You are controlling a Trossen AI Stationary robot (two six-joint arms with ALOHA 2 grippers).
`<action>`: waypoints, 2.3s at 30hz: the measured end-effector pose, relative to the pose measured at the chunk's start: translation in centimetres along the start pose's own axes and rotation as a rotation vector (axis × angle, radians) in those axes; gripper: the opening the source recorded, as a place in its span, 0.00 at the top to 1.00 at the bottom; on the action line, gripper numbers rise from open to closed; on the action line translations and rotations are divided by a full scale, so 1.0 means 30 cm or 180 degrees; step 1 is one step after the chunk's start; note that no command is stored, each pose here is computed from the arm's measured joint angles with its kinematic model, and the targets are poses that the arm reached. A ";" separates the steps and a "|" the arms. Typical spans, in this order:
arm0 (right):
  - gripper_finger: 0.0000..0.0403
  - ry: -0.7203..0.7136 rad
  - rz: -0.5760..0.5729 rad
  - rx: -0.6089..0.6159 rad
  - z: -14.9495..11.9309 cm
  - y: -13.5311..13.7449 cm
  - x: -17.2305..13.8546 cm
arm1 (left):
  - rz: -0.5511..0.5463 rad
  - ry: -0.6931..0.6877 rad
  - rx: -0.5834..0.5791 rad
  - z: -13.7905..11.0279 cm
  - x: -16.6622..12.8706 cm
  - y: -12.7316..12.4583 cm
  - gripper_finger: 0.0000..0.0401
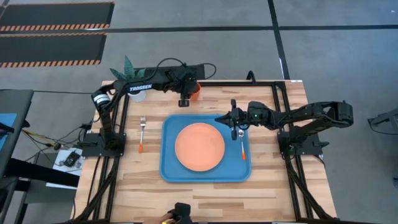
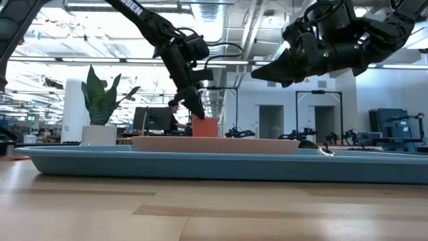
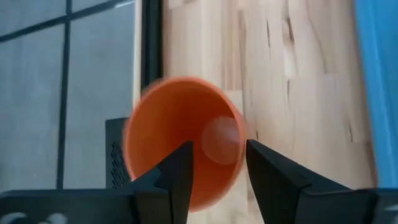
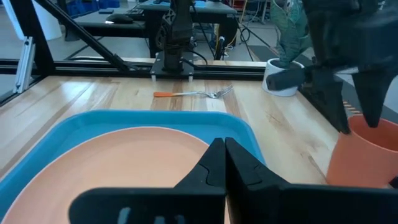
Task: Pick and place plate/cup/fork/spoon on tray
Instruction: Put the orange cup on the blue tray above the orange plate
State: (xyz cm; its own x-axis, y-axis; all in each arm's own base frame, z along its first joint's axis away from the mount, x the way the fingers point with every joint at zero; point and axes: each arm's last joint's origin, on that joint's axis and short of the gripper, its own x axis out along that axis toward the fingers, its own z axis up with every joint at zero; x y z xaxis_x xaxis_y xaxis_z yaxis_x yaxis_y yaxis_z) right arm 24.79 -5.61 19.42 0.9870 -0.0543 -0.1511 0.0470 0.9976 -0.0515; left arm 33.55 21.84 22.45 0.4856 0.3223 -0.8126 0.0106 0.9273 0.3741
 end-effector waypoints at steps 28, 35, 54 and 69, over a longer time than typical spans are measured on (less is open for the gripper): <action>0.98 0.0027 -0.0002 -0.0015 -0.003 -0.001 0.000 | -0.0698 0.0862 -0.0682 0.064 -0.161 -0.047 0.99; 0.98 0.0076 0.0003 -0.0016 -0.008 0.000 0.000 | -0.0764 0.0850 -0.1031 0.061 -0.298 -0.199 1.00; 0.98 -0.0011 -0.0004 -0.0020 0.001 -0.001 0.000 | -0.0731 0.0661 -0.1647 -0.098 -0.316 -0.421 1.00; 0.98 -0.0040 -0.0007 -0.0002 0.004 -0.001 0.000 | -0.0828 0.0584 -0.1740 -0.085 -0.314 -0.431 1.00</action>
State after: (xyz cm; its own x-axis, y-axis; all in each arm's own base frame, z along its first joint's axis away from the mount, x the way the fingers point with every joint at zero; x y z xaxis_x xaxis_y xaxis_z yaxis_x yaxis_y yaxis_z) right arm 24.80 -5.64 19.54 0.9888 -0.0560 -0.1384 0.0491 0.9974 -0.0523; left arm 26.60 7.31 24.14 0.3690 0.0556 -0.9278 -0.3635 0.9273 -0.0889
